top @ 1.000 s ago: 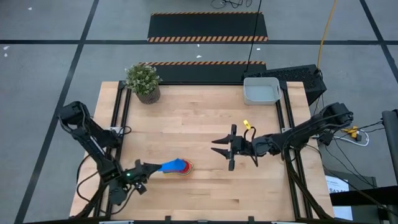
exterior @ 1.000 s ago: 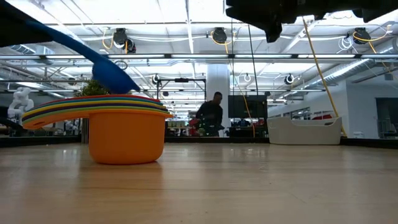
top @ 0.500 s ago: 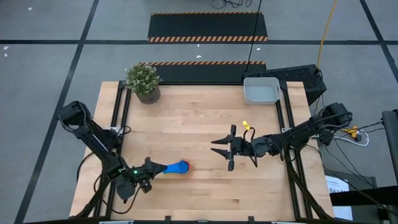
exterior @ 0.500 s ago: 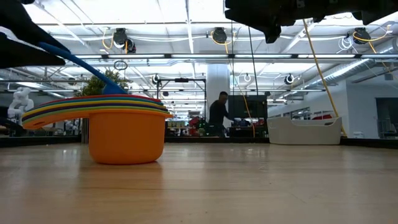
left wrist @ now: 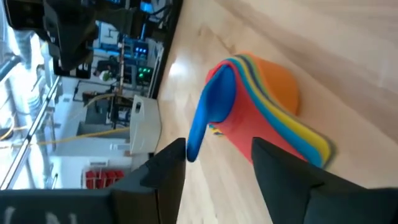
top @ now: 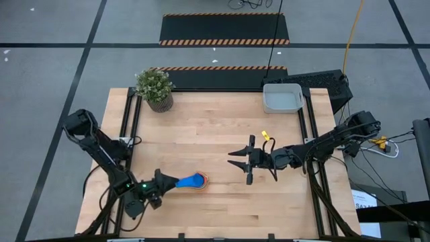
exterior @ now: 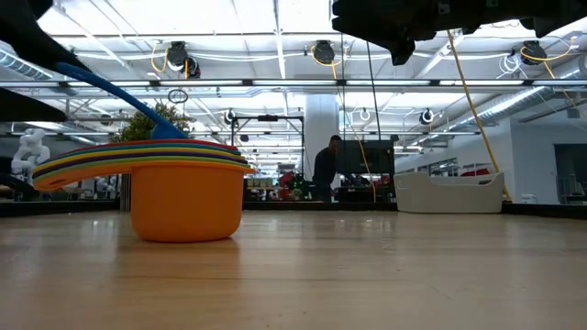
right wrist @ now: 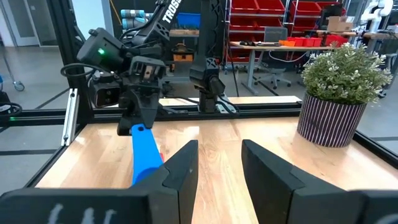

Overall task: Nest measuring cups in basket
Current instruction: Stack the light blue measuring cup on the red measuring cup

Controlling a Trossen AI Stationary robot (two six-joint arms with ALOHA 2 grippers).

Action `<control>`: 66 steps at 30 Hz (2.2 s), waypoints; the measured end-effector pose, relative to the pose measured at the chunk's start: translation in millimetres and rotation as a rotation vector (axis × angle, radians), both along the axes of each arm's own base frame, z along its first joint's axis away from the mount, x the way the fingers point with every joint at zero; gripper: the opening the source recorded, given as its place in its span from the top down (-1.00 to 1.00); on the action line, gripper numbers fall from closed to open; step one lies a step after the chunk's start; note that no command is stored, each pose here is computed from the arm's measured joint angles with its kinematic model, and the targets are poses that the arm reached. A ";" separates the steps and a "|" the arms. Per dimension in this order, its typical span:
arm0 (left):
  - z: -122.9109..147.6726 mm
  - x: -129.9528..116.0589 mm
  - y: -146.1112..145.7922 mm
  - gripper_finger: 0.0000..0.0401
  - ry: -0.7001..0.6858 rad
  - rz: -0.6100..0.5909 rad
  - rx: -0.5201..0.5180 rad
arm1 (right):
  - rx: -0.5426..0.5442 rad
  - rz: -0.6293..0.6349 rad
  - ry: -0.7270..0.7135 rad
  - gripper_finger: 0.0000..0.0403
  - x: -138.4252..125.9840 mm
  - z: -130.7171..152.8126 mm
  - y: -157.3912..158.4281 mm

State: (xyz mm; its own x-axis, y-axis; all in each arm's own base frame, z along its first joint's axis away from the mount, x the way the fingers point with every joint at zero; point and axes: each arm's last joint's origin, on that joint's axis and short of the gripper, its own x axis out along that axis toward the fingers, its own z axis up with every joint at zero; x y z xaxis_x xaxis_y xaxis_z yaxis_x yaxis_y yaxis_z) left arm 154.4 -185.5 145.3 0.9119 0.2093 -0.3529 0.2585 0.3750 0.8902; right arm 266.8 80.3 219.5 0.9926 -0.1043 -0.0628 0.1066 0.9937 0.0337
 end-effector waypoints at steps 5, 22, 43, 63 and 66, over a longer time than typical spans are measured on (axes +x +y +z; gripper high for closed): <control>-1.1 -5.9 -4.2 0.37 0.024 -0.048 0.004 | -0.008 0.001 0.002 0.42 0.0 -0.1 0.0; -7.7 -7.2 1.9 0.94 0.106 -0.040 -0.020 | -0.004 -0.003 -0.003 0.42 0.2 0.3 -0.7; 23.0 -18.5 15.6 0.98 -0.076 0.111 -0.175 | 0.038 0.105 0.379 0.42 107.2 20.9 84.5; 30.7 -66.5 53.7 0.99 -0.121 0.274 -0.393 | 0.289 0.005 0.682 0.42 190.9 23.4 110.2; 31.1 -66.0 58.0 0.99 -0.155 0.298 -0.379 | 0.339 -0.047 0.716 0.42 197.5 35.8 109.0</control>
State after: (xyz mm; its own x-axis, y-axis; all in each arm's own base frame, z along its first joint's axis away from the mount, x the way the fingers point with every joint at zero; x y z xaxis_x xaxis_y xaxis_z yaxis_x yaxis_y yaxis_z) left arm 88.4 -127.5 176.5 0.8796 0.3518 -0.3202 -0.0332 0.7169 0.6964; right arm 464.3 189.3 255.4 0.6938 -0.0062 -0.7201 0.2585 0.9355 0.2409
